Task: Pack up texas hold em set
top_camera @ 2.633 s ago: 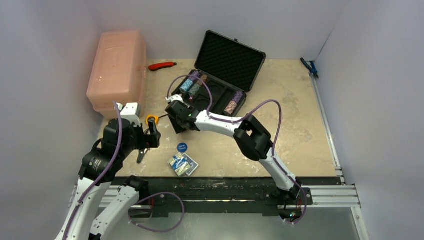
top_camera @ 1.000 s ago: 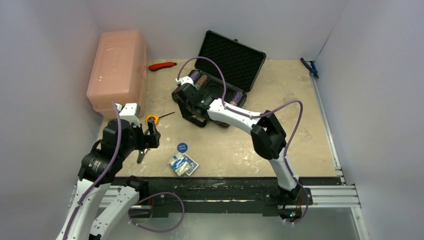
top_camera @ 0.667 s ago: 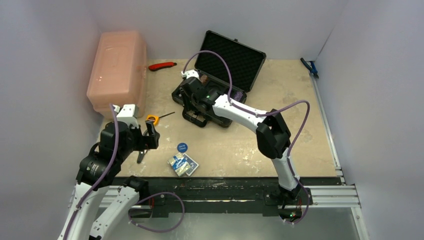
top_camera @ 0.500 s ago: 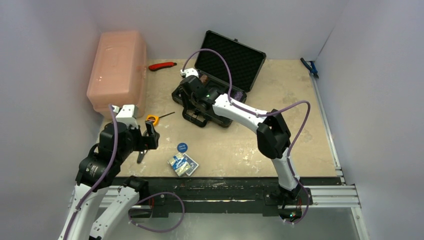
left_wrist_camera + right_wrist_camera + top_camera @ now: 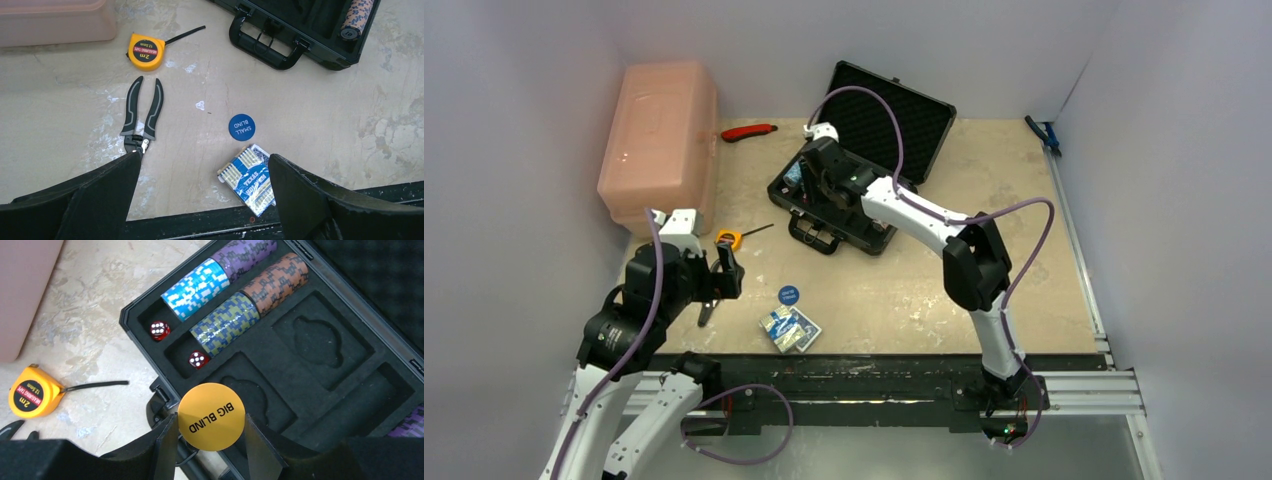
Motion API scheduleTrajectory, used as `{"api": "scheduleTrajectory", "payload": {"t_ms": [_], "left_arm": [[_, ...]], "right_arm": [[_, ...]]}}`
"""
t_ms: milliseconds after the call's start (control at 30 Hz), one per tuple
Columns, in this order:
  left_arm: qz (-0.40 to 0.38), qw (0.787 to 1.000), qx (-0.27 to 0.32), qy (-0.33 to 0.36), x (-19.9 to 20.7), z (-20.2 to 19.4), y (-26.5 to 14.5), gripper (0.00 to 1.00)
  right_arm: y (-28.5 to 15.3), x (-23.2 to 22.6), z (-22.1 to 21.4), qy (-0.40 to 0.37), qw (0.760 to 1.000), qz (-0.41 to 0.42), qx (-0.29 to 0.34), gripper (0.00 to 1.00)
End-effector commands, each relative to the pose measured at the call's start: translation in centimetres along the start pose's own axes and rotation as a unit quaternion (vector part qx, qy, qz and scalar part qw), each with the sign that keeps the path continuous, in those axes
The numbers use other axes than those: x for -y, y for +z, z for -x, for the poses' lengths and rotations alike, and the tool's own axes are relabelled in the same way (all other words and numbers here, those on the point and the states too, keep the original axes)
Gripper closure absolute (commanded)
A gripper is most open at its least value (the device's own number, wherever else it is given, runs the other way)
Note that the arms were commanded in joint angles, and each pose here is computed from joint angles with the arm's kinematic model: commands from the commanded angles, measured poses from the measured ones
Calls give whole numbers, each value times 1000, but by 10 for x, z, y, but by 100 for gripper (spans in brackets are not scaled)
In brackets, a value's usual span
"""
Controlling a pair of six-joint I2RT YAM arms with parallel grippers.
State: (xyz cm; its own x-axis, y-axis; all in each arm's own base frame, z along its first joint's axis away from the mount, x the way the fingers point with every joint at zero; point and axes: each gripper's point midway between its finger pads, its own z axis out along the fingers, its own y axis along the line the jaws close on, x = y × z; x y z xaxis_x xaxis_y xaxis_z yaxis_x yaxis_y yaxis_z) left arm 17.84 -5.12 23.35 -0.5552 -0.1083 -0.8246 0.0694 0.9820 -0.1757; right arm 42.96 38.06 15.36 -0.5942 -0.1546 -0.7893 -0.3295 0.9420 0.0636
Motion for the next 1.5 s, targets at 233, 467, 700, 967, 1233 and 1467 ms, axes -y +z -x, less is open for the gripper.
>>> {"api": "scheduleTrajectory", "payload": {"t_ms": [233,467,700,967,1233,1467], "left_arm": [[-2,1000,5,7,1,4,5,0],[-1,1000,6,6,1,5,4,0],[-1,1000,8,6,0,5,3,0],[0,1000,7,7,0,5,4,0],[0,1000,7,7,0,5,4,0],[2,1000,7,7,0,5,4,0]], "right_arm": [[19,11,-7,0,1000,-11,-6,66],[35,18,-26,-6,1000,-15,-26,66],[44,24,-35,-6,999,-24,-36,66],[56,33,-47,-5,998,-32,-47,66],[62,37,-54,-5,998,-34,-54,66],[65,35,-59,-5,998,-29,-61,66]]}}
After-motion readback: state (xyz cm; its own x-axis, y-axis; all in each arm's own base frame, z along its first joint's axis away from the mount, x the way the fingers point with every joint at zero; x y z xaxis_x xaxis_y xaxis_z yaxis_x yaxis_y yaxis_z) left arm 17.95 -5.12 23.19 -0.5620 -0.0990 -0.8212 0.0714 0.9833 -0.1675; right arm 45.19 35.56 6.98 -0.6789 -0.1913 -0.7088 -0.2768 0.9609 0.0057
